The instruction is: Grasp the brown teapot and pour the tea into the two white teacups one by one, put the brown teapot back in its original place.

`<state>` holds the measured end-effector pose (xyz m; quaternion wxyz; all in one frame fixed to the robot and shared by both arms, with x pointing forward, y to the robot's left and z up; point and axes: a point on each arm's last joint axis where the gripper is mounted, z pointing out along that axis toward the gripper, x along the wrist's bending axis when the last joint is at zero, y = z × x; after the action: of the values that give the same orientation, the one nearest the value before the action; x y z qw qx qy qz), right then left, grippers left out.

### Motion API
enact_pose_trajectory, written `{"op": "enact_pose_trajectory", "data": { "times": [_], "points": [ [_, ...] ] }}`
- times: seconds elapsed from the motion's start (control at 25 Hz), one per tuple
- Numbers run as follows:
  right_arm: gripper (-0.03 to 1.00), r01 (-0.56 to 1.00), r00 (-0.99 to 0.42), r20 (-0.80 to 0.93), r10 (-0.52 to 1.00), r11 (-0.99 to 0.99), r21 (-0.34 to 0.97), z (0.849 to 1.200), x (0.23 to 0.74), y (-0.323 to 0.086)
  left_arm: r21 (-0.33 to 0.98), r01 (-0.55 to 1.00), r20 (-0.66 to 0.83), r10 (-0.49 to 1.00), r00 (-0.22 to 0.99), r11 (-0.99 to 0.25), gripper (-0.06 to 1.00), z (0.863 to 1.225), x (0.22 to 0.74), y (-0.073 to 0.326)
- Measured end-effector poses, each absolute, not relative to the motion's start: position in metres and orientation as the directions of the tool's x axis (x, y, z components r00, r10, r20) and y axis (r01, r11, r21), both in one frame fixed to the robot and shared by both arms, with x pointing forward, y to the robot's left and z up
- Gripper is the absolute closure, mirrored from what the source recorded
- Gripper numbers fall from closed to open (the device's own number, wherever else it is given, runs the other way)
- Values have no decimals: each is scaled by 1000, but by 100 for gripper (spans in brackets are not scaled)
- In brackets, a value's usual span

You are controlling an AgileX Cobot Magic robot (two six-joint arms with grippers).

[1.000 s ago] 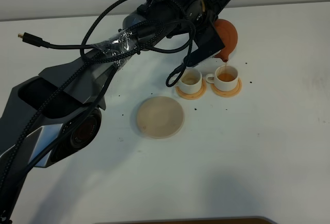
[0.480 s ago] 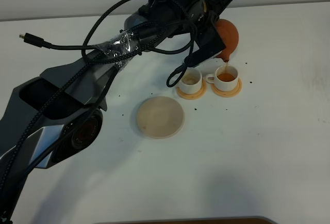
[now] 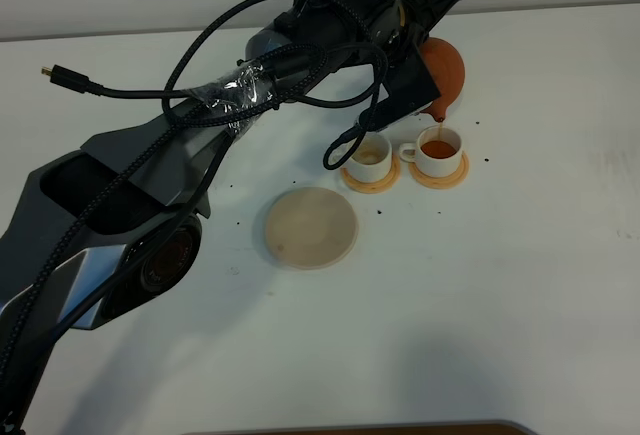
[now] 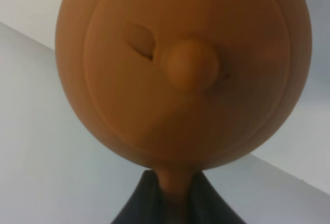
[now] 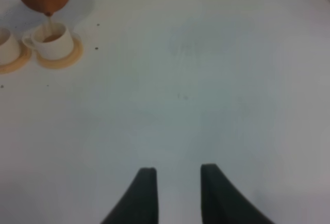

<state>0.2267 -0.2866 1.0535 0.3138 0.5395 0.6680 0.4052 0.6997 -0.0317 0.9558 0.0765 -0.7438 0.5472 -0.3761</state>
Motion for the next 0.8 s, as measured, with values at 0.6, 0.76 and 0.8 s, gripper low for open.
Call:
{"op": "enact_pose_trajectory", "data": {
  "times": [0.6,0.76,0.8],
  "points": [
    [73,466,-221,18,975,89,880,1053,227,-287,-560,-749,448,-890,87,-355,80,957,696,-36],
    [73,466,-221,18,975,89,880,1053,227,-287,-558,-753,440,-894,88,-349,80,956,694,-38],
    [73,466,-221,18,975,89,880,1053,227,-287,-559,-753,438,-895,87,-347,80,956,694,-38]
  ]
}}
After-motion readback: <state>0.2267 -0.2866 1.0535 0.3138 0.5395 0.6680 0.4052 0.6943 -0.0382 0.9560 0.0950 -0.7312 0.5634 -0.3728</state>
